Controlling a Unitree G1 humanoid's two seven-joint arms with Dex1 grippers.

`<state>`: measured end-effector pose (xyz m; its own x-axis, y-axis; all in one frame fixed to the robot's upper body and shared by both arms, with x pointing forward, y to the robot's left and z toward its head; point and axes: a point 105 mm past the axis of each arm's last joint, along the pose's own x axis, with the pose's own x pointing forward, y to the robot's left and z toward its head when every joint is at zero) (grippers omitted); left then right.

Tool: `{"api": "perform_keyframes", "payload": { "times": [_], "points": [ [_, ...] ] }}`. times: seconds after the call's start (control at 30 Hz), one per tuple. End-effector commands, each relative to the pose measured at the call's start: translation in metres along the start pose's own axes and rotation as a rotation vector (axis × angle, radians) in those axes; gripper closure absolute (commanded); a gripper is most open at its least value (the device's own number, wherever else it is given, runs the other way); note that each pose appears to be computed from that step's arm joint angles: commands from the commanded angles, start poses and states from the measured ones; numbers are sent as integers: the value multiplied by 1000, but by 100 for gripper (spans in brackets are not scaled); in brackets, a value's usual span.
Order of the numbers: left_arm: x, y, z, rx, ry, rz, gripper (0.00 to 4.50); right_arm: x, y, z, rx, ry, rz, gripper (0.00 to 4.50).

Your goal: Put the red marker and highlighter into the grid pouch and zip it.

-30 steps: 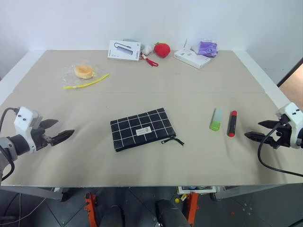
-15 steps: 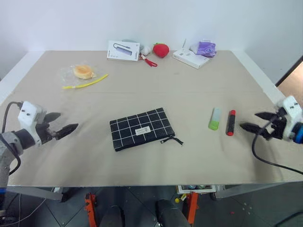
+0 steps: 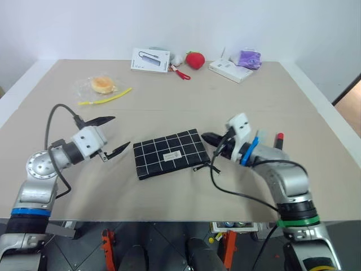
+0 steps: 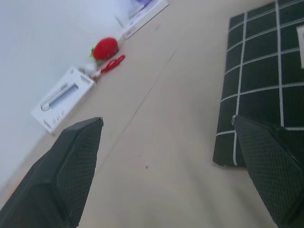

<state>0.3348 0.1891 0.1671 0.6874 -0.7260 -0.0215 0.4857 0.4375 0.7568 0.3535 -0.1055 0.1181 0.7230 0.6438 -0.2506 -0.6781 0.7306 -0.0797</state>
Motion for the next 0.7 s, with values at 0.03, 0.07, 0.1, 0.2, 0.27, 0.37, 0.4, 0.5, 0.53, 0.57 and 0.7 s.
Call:
{"api": "perform_keyframes", "payload": {
  "times": [0.03, 0.07, 0.1, 0.2, 0.27, 0.37, 0.4, 0.5, 0.53, 0.57, 0.7],
  "points": [
    [5, -11, 5, 130, -46, -57, 0, -1, -3, -15, -72, 86, -56, 442],
    [5, -19, 4, 174, -54, -96, 0, -2, -3, -22, -89, 119, -60, 442],
    [5, -24, 3, 203, -62, -122, 0, -3, -3, -27, -100, 139, -61, 442],
    [3, -28, 4, 247, -96, -149, 0, -5, -4, -30, -178, 161, -57, 442],
    [-2, -37, 2, 334, -112, -225, 0, -7, -11, -32, -227, 179, -77, 442],
    [-11, -50, -4, 469, -134, -346, 0, -6, -19, -33, -281, 190, -96, 442],
    [-13, -54, -5, 510, -149, -376, 0, -5, -20, -32, -286, 189, -100, 442],
    [-15, -62, -6, 581, -200, -415, 0, -2, -22, -29, -306, 180, -104, 442],
    [-13, -63, -5, 591, -219, -414, 0, -1, -22, -28, -310, 174, -104, 442],
    [-10, -65, -3, 602, -239, -411, 0, 0, -22, -27, -312, 171, -104, 442],
    [7, -73, 4, 636, -302, -402, 0, 4, -19, -24, -313, 157, -96, 442]
  ]
}}
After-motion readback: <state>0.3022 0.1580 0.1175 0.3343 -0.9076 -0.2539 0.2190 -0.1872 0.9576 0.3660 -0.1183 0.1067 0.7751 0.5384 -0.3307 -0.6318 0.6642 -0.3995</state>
